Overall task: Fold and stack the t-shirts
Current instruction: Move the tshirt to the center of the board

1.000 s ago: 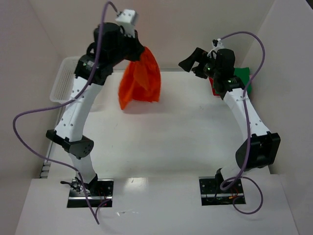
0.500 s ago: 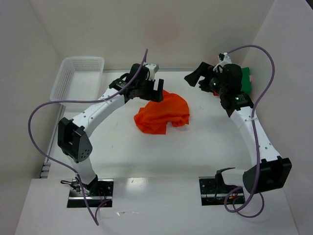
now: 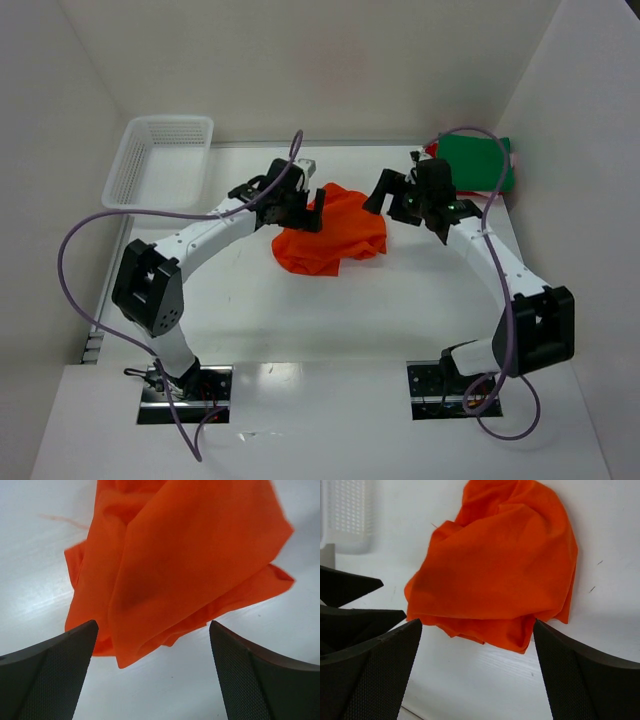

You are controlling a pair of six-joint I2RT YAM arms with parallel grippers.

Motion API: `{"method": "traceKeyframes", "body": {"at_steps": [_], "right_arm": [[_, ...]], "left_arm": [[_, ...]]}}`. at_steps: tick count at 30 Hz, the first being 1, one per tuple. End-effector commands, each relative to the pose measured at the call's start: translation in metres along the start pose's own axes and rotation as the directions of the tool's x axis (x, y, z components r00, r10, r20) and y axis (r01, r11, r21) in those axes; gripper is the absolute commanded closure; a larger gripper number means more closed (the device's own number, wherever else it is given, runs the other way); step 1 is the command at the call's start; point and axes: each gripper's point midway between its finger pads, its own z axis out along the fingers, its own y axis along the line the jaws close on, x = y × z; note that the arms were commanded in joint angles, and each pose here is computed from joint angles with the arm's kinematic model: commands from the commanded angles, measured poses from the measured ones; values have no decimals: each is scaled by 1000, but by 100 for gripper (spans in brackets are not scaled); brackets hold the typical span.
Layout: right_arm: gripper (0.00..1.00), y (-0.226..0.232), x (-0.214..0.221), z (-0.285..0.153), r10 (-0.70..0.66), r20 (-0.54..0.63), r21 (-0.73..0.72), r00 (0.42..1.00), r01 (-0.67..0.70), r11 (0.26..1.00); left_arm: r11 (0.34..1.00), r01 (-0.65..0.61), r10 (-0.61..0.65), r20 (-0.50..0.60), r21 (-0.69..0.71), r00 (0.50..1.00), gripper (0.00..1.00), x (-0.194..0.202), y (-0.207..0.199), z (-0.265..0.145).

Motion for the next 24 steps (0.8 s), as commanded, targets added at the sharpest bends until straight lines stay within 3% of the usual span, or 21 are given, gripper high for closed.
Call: {"method": "traceKeyframes", "body": {"at_steps": [1, 3, 9, 15, 20, 24], "right_arm": [[5, -5, 7, 24, 14, -23, 26, 1000, -13, 1000], [5, 9, 13, 35, -8, -53, 5, 999, 9, 1000], [5, 57, 27, 54, -73, -80, -40, 994, 70, 997], [6, 84, 43, 82, -112, -121, -50, 986, 107, 993], [6, 113, 49, 107, -186, -135, -18, 973, 185, 983], [6, 106, 76, 139, -233, -221, 63, 947, 252, 966]], "left_arm": [[996, 57, -60, -45, -68, 997, 0, 25, 15, 15], [990, 90, -100, -85, -112, 991, 0, 45, 32, 20], [949, 279, -290, -61, -144, 955, 0, 62, 63, 7], [900, 436, -436, 16, -17, 900, 0, 59, 70, -19], [884, 460, -465, 58, 82, 884, 0, 50, 76, -34], [885, 458, -462, 38, 83, 886, 0, 54, 78, -32]]}}
